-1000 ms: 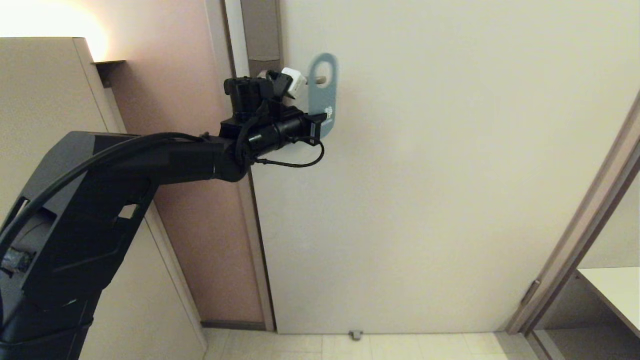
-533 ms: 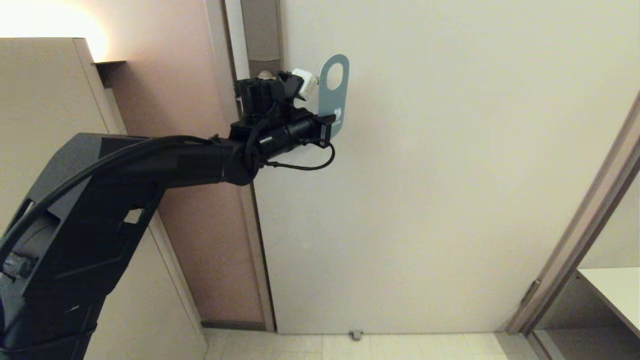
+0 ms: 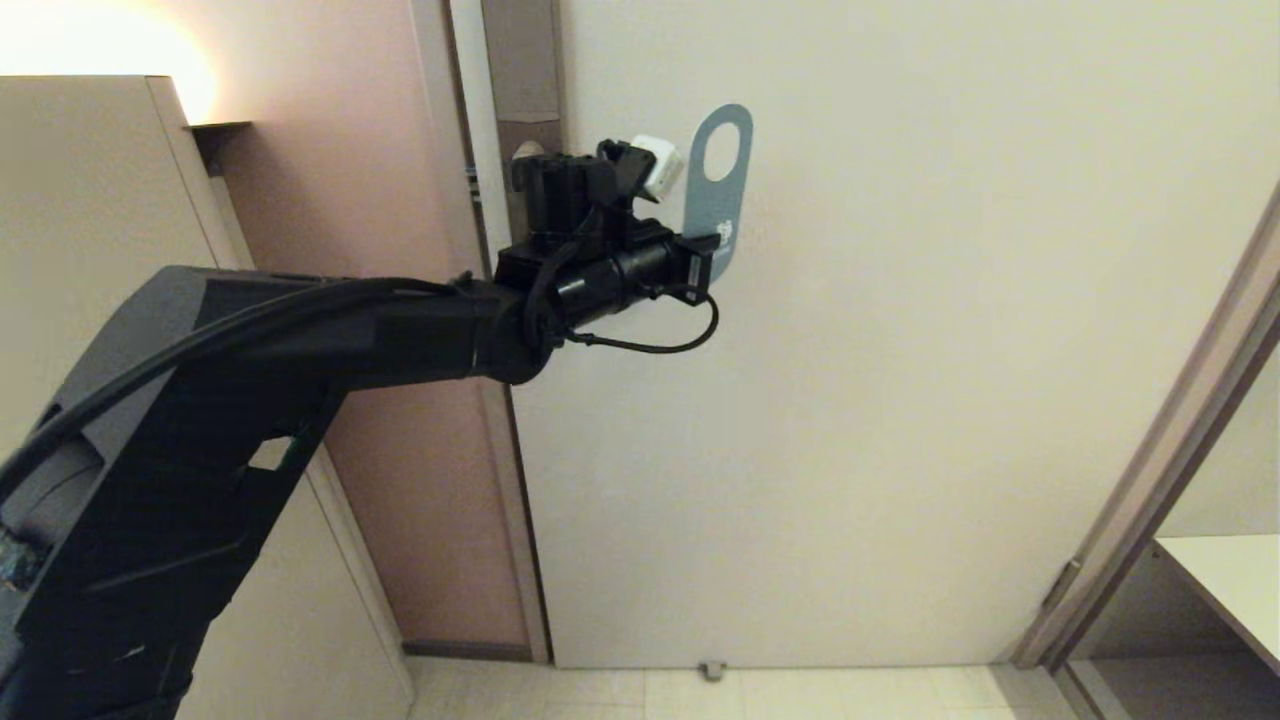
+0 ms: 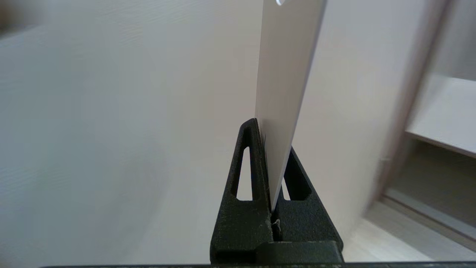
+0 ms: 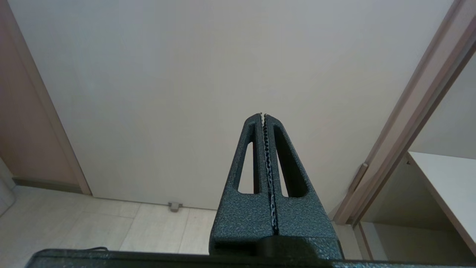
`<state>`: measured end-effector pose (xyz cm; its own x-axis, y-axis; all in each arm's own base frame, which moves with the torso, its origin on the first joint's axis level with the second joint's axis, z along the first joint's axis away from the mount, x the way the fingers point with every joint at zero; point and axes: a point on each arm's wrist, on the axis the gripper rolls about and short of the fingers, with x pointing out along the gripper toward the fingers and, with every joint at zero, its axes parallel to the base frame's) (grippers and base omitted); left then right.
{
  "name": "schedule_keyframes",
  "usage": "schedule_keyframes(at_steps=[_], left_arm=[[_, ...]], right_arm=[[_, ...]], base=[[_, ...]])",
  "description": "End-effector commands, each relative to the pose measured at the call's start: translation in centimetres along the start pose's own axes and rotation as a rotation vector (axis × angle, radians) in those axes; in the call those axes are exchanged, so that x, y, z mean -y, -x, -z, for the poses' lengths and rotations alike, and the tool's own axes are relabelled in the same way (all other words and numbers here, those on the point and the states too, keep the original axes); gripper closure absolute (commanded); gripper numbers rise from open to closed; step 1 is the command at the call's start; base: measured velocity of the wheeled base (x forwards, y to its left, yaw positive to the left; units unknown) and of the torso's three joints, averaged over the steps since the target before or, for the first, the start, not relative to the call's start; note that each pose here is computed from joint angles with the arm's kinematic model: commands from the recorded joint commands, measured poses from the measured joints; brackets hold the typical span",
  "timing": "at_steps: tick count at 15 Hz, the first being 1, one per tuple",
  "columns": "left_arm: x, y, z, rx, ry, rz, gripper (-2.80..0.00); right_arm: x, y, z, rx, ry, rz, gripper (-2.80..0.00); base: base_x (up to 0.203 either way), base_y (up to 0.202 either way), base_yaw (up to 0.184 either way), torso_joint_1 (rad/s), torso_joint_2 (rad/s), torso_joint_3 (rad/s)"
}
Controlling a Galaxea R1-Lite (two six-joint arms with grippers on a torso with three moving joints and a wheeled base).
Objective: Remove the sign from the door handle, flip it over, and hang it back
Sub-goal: Hand it to the other hand
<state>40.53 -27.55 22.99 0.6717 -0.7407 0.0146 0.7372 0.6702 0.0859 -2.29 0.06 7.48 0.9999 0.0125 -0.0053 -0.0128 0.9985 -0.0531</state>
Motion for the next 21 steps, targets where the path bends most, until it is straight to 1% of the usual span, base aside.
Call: schedule_keyframes(at_steps=[1,3,4,6,8,9,12,14,15,17,18,20,21], left_arm=[[1.7,0.5,-1.0,0.011,0.008,0.037,0.00],[3.4,0.7,-1.5,0.009,0.037,0.077,0.00],[3.9,1.0,-1.9,0.011,0.046,0.089,0.00],[4.4,1.9,-3.0,0.013,0.080,0.130,0.00],[4.9,3.2,-4.3,0.016,0.137,0.202,0.00],[5.2,3.9,-4.7,0.011,0.151,0.235,0.00],[6.7,6.0,-4.6,-0.035,0.173,0.350,0.00],[7.6,6.4,-4.4,-0.051,0.183,0.399,0.00],[7.8,6.4,-4.3,-0.054,0.190,0.407,0.00],[8.7,6.4,-4.1,-0.071,0.227,0.462,0.00],[9.2,6.4,-3.9,-0.081,0.234,0.481,0.00],[9.7,6.4,-3.2,-0.101,0.240,0.495,0.00],[9.9,6.3,-2.9,-0.098,0.239,0.498,0.00]], right_arm=[[0.0,0.0,0.0,-0.001,0.000,0.000,0.00],[0.0,0.0,0.0,-0.001,0.000,0.000,0.00],[0.0,0.0,0.0,-0.001,0.000,-0.001,0.00],[0.0,0.0,0.0,-0.001,0.000,0.000,0.00],[0.0,0.0,0.0,-0.001,0.000,0.000,0.00],[0.0,0.0,0.0,-0.001,0.000,0.000,0.00],[0.0,0.0,0.0,-0.001,0.000,0.000,0.00],[0.0,0.0,0.0,-0.001,0.000,-0.001,0.00],[0.0,0.0,0.0,-0.001,0.000,0.000,0.00],[0.0,0.0,0.0,-0.001,0.000,0.000,0.00],[0.0,0.0,0.0,-0.001,0.000,0.000,0.00],[0.0,0.0,0.0,-0.001,0.000,0.000,0.00],[0.0,0.0,0.0,-0.001,0.000,-0.001,0.00]], base=[[0.000,0.000,0.000,0.000,0.00,0.000],[0.000,0.000,0.000,0.000,0.00,0.000],[0.000,0.000,0.000,0.000,0.00,0.000],[0.000,0.000,0.000,0.000,0.00,0.000],[0.000,0.000,0.000,0.000,0.00,0.000],[0.000,0.000,0.000,0.000,0.00,0.000],[0.000,0.000,0.000,0.000,0.00,0.000],[0.000,0.000,0.000,0.000,0.00,0.000],[0.000,0.000,0.000,0.000,0.00,0.000],[0.000,0.000,0.000,0.000,0.00,0.000],[0.000,0.000,0.000,0.000,0.00,0.000],[0.000,0.000,0.000,0.000,0.00,0.000],[0.000,0.000,0.000,0.000,0.00,0.000]])
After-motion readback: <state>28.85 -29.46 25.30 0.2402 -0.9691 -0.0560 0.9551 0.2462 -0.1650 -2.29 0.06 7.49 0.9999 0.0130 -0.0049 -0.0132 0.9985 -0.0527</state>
